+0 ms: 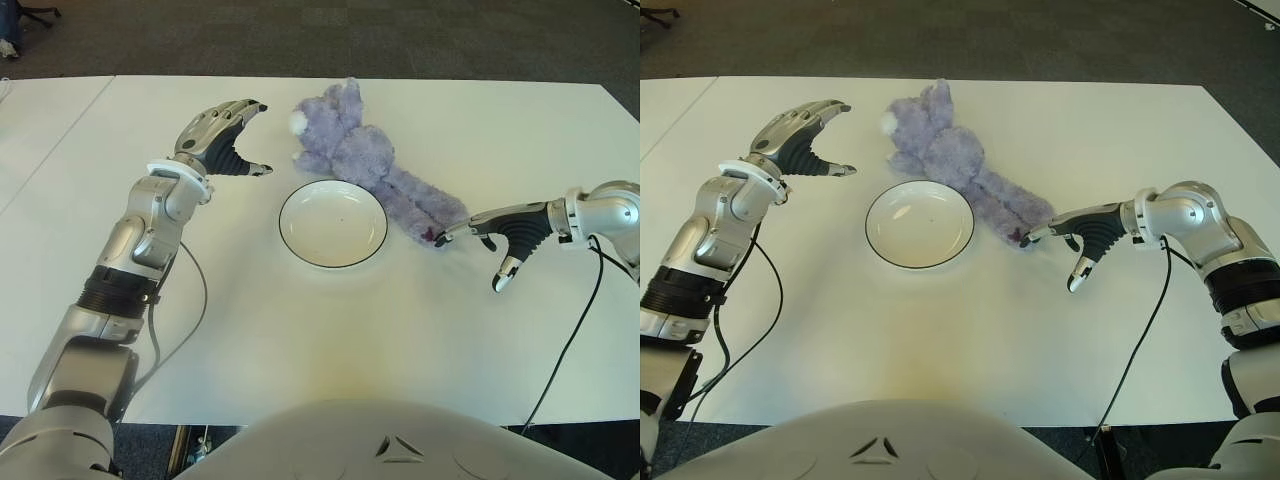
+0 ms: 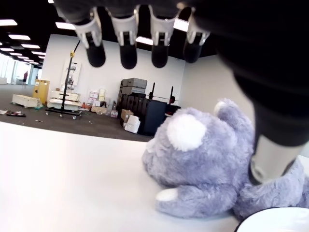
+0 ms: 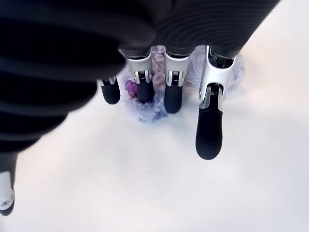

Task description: Put the doll into the plate.

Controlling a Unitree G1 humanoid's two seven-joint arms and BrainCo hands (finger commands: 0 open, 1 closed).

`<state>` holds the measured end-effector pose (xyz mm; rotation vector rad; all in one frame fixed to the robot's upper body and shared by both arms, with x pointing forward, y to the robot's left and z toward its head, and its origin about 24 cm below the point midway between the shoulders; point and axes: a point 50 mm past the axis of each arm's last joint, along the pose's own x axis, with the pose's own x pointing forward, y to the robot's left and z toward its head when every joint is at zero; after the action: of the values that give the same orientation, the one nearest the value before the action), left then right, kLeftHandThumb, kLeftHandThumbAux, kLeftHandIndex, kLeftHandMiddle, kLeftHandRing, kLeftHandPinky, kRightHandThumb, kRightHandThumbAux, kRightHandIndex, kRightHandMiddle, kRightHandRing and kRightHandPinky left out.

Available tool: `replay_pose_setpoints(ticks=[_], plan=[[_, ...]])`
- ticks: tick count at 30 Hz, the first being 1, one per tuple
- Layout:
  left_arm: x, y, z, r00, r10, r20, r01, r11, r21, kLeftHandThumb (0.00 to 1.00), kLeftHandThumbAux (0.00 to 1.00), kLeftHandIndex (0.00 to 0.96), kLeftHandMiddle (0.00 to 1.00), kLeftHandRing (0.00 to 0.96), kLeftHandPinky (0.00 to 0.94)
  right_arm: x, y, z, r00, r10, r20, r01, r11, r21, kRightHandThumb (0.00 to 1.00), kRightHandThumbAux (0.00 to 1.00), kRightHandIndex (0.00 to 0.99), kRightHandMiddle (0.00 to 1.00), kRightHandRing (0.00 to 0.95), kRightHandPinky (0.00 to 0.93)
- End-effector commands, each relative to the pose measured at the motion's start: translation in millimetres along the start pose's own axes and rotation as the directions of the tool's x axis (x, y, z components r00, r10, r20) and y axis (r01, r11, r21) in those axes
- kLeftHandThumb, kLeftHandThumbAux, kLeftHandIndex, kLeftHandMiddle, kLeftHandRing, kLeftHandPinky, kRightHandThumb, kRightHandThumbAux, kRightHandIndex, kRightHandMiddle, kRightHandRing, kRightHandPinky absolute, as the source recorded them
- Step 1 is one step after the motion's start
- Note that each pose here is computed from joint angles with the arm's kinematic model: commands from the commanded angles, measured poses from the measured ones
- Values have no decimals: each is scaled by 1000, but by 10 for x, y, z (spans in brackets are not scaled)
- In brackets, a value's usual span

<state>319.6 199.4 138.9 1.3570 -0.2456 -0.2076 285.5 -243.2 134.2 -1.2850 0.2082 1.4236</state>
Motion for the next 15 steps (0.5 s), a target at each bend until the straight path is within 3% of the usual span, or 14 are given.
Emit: replay_pose_setpoints(ticks=[1, 4, 5, 6, 8, 9, 11, 12, 15], plan=[[13, -36, -57, 1000, 1, -14, -1, 1000, -5, 81, 651, 58, 88, 81, 78, -172, -463, 304, 981, -124, 146, 137, 987, -81, 0, 533, 6, 789, 848, 843], [20, -42, -65, 1000, 1, -14, -1, 1000, -4, 83, 652, 58, 88, 81, 80, -200, -475, 304, 950, -229, 214, 252, 964, -87, 0, 540, 4, 779, 834, 840], [23, -46, -69, 1000, 0, -14, 0, 1000, -4, 83, 652, 58, 88, 81, 80, -230, -487, 302, 910, -321, 262, 350, 934, -70, 0, 540, 4, 778, 832, 840], [26, -48, -72, 1000, -1, -13, 1, 1000, -3, 83, 653, 58, 90, 85, 91, -253, -493, 298, 876, -383, 293, 415, 908, -54, 0, 562, 11, 451, 812, 820], [32, -50, -78, 1000, -2, -13, 2, 1000, -1, 83, 653, 58, 91, 86, 95, -308, -511, 283, 829, -458, 321, 489, 872, -17, 0, 568, 13, 353, 805, 814], [36, -50, -81, 1000, -3, -12, 3, 1000, 0, 82, 654, 59, 93, 89, 100, -395, -540, 271, 799, -501, 332, 522, 853, 30, 0, 584, 20, 283, 795, 767], [44, -48, -89, 1000, -4, -12, 4, 1000, 1, 81, 654, 61, 96, 93, 103, -525, -591, 268, 750, -557, 357, 560, 822, 104, 0, 613, 35, 242, 769, 709], [48, -47, -92, 1000, -5, -12, 5, 1000, 1, 80, 653, 62, 97, 94, 101, -561, -611, 274, 736, -569, 368, 567, 814, 126, 0, 625, 41, 205, 759, 740], [55, -44, -98, 1000, 2, -15, -2, 1000, -4, 92, 660, 64, 98, 95, 107, -570, -639, 351, 650, -635, 417, 595, 767, 240, 0, 631, 57, 191, 735, 727]])
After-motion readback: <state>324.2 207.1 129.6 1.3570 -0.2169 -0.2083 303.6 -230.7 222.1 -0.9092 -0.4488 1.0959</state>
